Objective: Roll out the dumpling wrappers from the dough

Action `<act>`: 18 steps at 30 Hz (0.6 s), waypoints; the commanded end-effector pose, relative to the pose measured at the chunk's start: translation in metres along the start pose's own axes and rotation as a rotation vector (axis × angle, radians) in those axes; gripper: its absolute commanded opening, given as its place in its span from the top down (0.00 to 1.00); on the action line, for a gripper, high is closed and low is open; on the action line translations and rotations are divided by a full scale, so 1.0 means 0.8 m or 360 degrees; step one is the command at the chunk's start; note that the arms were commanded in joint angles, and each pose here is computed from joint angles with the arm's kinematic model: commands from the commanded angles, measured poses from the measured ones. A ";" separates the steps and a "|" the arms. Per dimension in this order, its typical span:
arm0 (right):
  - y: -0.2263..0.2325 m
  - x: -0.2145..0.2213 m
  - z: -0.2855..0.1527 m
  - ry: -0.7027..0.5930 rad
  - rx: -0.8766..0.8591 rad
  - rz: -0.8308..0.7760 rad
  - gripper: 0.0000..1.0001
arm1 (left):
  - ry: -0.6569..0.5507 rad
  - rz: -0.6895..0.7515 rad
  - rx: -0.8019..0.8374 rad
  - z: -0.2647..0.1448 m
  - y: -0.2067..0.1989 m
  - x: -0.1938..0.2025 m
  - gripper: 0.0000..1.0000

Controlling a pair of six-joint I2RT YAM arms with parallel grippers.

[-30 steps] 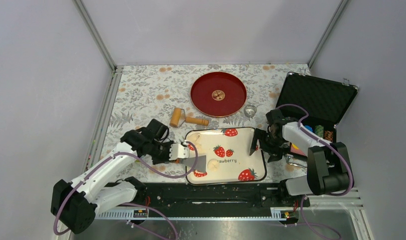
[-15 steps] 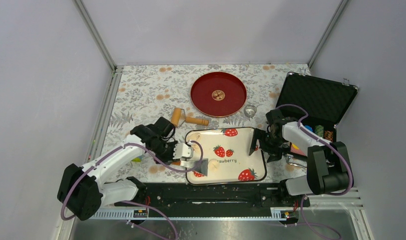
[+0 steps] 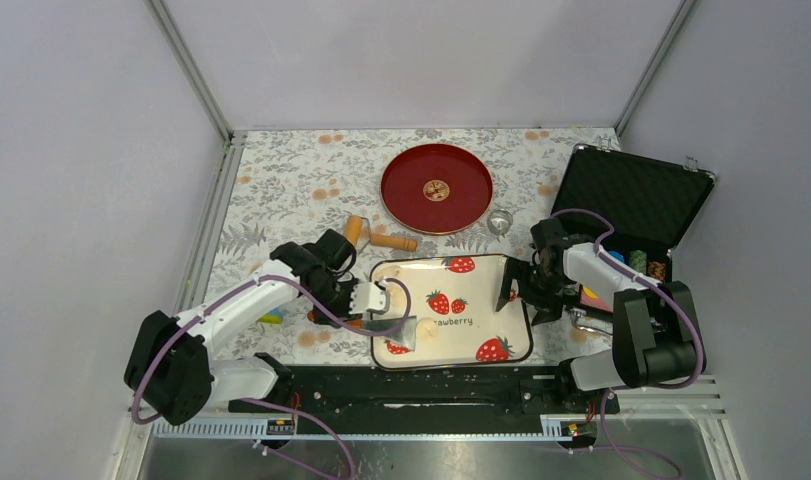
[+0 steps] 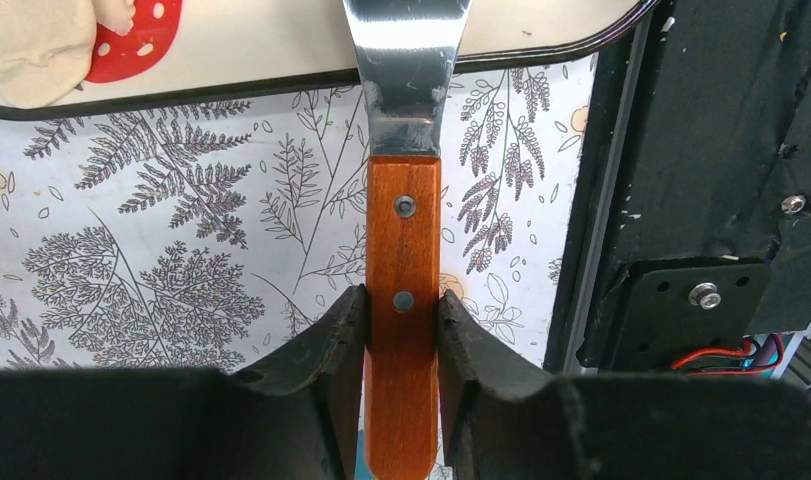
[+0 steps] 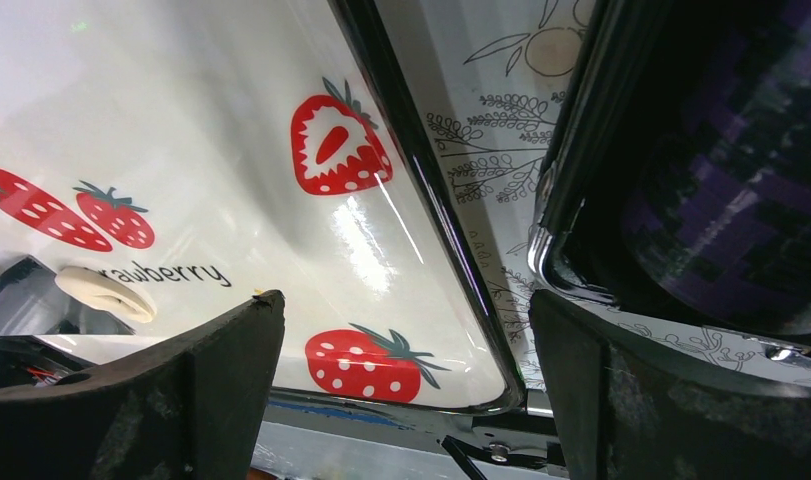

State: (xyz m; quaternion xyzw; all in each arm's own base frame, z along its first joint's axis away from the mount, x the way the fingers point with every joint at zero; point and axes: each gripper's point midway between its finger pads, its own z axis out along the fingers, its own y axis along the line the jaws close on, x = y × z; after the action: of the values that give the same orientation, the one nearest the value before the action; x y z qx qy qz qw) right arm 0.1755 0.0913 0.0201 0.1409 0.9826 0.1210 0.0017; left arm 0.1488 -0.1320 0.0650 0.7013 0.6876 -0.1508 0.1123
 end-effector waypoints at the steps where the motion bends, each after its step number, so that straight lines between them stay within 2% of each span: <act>1: 0.010 -0.013 -0.007 -0.0034 -0.0047 -0.0031 0.01 | -0.0018 0.0033 -0.0069 -0.011 0.021 -0.013 1.00; 18: 0.012 -0.013 -0.006 -0.0028 -0.0058 -0.0037 0.01 | -0.0006 0.0045 -0.0042 -0.010 0.032 -0.023 1.00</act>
State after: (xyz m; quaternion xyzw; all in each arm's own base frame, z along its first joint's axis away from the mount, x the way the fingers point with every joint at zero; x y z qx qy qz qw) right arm 0.1758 0.0914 0.0195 0.1373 0.9831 0.1214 0.0006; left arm 0.1592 -0.1351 0.0671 0.7017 0.6909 -0.1459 0.0948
